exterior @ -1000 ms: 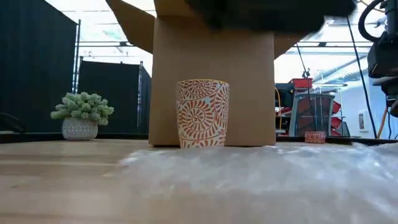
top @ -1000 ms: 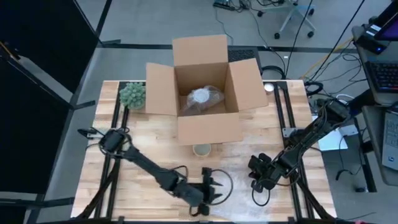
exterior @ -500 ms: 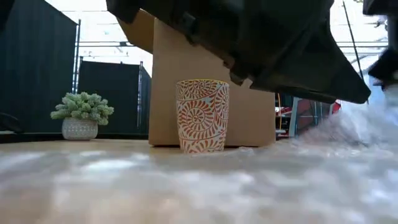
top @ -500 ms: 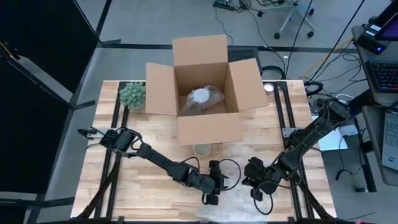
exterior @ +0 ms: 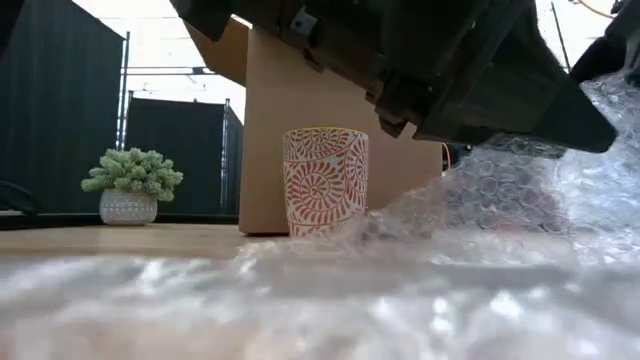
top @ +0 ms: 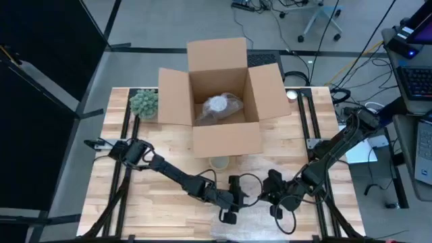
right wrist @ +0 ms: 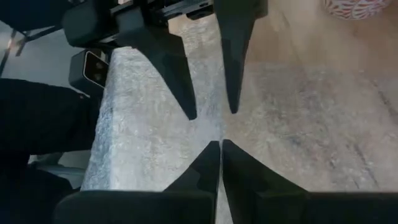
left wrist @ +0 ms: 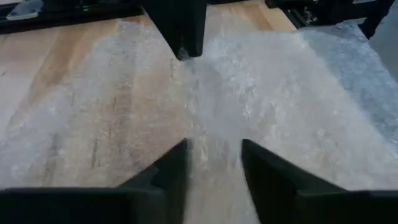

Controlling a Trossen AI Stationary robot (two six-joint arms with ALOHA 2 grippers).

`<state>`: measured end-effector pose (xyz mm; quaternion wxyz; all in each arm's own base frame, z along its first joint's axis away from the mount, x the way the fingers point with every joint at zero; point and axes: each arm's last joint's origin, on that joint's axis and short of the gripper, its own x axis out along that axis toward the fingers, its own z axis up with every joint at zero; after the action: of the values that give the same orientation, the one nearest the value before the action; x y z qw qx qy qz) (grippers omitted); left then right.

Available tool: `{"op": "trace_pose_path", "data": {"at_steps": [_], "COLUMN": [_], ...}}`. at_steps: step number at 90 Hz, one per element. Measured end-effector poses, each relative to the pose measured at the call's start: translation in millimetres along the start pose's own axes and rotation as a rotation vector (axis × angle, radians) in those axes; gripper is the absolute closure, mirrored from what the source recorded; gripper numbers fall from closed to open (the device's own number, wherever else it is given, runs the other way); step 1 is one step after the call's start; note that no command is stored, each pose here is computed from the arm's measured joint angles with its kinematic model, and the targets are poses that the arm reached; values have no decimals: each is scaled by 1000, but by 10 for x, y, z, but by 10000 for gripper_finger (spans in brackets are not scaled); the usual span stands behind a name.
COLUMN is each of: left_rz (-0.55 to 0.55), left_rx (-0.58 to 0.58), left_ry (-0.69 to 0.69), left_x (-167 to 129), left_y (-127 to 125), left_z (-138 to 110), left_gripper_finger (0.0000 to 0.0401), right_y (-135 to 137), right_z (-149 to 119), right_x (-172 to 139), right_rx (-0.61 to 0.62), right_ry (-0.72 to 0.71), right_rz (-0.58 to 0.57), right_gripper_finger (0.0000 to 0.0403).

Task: Wrap mug
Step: Wrap the yellow patterned mug with bubble wrap

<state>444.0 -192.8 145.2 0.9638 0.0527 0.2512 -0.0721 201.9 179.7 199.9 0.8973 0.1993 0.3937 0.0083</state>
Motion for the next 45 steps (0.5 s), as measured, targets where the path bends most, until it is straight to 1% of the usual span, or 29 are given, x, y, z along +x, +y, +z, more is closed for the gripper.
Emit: {"op": "trace_pose_path", "data": {"at_steps": [4,6,9,17,24,31,36,45], "left_rz": [-3,-4,-8,-21,-38,-75,-97,-127], "left_rx": [2,4,2,9,26,41,56,84], "left_ry": [5,6,-4,-8,-2,-4,6,28], "left_x": [-20,-33,-54,-172,-323,-497,-656,-903], "left_y": [-7,-13,-24,-74,-141,-226,-291,-400], "left_z": [13,24,51,150,263,382,462,555], "left_gripper_finger": [364,377,386,394,399,400,401,401], "right_y": [-9,-18,-35,-88,-115,-155,-189,-256], "right_z": [8,17,36,85,131,150,156,148], "right_x": [-16,-27,-53,-162,-284,-391,-442,-471], "right_rx": [6,8,12,22,41,36,30,40], "right_ry": [3,3,8,35,24,16,3,-19], "right_rz": [-1,-3,-2,10,26,18,-8,-89], "right_gripper_finger": [403,403,403,403,403,403,403,403]}}
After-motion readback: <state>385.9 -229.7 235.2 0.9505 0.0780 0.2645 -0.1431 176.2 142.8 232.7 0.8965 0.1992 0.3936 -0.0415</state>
